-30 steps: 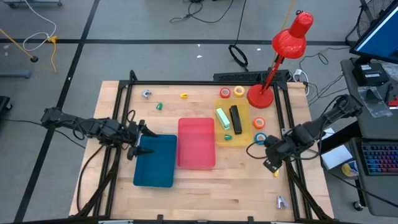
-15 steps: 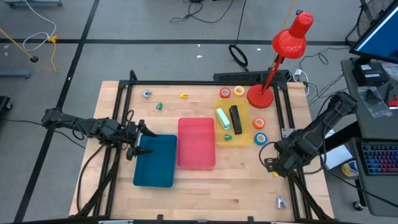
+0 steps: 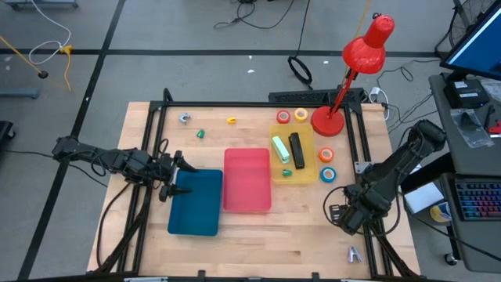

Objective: Pick and place Stapler, Stapler remover, tape
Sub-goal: Put the bottom yellow stapler into the yellow bin

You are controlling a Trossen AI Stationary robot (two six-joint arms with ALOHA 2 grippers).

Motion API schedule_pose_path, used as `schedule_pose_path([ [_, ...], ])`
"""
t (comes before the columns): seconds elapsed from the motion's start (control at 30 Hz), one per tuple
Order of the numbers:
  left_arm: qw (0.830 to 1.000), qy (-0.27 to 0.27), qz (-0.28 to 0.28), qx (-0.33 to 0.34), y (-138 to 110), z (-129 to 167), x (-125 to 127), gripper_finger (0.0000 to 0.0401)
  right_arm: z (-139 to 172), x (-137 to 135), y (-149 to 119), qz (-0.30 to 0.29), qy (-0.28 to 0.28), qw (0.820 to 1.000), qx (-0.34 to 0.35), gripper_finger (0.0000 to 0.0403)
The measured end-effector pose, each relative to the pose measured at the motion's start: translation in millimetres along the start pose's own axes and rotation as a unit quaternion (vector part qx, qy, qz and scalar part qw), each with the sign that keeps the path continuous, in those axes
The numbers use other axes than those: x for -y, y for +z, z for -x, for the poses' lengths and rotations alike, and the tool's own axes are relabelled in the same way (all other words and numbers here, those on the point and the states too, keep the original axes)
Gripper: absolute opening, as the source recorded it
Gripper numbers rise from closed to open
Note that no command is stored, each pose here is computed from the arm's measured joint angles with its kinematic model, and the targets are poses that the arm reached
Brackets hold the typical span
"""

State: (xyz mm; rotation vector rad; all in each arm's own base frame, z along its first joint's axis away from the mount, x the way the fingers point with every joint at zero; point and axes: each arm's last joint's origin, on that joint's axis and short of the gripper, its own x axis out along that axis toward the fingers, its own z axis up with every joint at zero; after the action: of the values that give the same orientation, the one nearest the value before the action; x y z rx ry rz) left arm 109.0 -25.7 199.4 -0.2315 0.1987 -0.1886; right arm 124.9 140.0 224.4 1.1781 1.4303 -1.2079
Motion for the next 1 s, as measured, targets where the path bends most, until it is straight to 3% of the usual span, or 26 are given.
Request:
schedule_pose_path([
  [0.27, 1.0, -0.001, -0.006, 0.0, 0, 0, 0, 0.0365, -17, -8, -3, -0.015, -0.014, 1.0, 0.013, 0.0155],
  [0.4, 1.0, -0.001, -0.006, 0.0, 0, 0, 0, 0.0365, -41, -12, 0, -0.014, 0.01, 1.0, -0.017, 0.0155],
  [0.63, 1.0, -0.014, 0.005, -0.003, 0, 0, 1, 0.0365, -78, -7, 13, -0.016, 0.008, 0.997, -0.082, 0.0155],
  [1.0, 1.0, -0.017, 0.01, -0.002, 0, 0, 1, 0.0365, -87, 0, 22, -0.018, 0.006, 0.997, -0.08, 0.0155],
])
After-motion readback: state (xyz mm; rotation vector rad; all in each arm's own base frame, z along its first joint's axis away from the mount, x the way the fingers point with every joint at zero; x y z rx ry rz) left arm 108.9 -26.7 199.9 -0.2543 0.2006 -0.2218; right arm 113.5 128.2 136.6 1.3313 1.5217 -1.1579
